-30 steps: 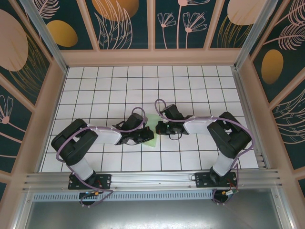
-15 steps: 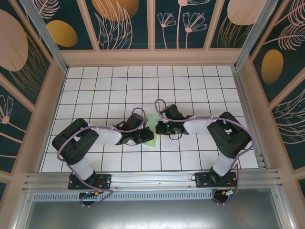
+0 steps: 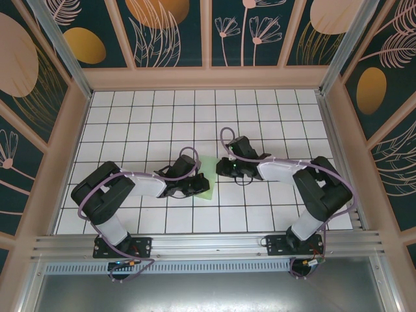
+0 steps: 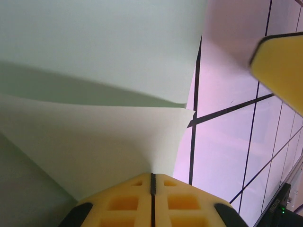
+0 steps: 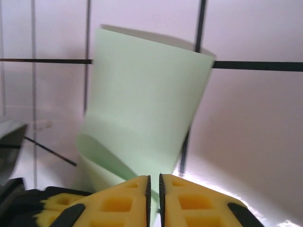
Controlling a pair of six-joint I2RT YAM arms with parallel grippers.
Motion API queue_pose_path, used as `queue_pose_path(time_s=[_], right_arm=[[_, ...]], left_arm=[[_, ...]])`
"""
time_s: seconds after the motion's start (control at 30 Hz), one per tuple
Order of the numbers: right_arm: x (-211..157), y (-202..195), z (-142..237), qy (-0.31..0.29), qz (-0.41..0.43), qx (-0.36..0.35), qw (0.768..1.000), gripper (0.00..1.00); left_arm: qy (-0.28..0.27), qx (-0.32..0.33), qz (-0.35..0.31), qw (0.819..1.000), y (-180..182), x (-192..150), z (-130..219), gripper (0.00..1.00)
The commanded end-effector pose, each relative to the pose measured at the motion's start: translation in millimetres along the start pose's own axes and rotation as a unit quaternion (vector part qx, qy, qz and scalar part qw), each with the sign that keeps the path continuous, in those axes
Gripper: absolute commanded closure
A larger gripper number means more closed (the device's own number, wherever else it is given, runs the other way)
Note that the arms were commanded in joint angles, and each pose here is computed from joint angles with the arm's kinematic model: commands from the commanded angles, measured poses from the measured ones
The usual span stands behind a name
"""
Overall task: Fold a paper plane with a square sheet of paper (pick it up from the middle)
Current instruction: Fold the triangle a second time at the center of the table.
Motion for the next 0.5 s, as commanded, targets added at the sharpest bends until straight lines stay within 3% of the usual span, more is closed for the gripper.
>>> queue_pose_path(time_s=[0.0, 0.13, 0.47], right_arm=[[-9.9, 10.0, -0.5, 0.013, 0.005, 0.025, 1.000, 0.90], [-18.5, 12.7, -10.0, 0.033, 0.008, 0.037, 0.999, 0.96], [-31.3, -3.0, -32.6, 0.065, 0.005, 0.005, 0.998, 0.99]], left_arm=[[0.008, 0.040, 0.020, 0.999, 23.7, -8.0, -1.5, 0.91], [0.007, 0.040, 0.020, 0.999, 23.2, -7.5, -1.6, 0.92], [0.006, 0.038, 0.020, 0.999, 21.7, -7.8, -2.1, 0.93]])
Point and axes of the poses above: each hand's point on the last joint's axis, 136 mm out from that joint toward the fingers, its own z axis back along the fingers, its own y axis along the line the jaws close on, x = y × z, the point moved 2 cm from there along z, back along the fingers, and after that the axes turned 3 degrees about z, right-handed, at the moved point
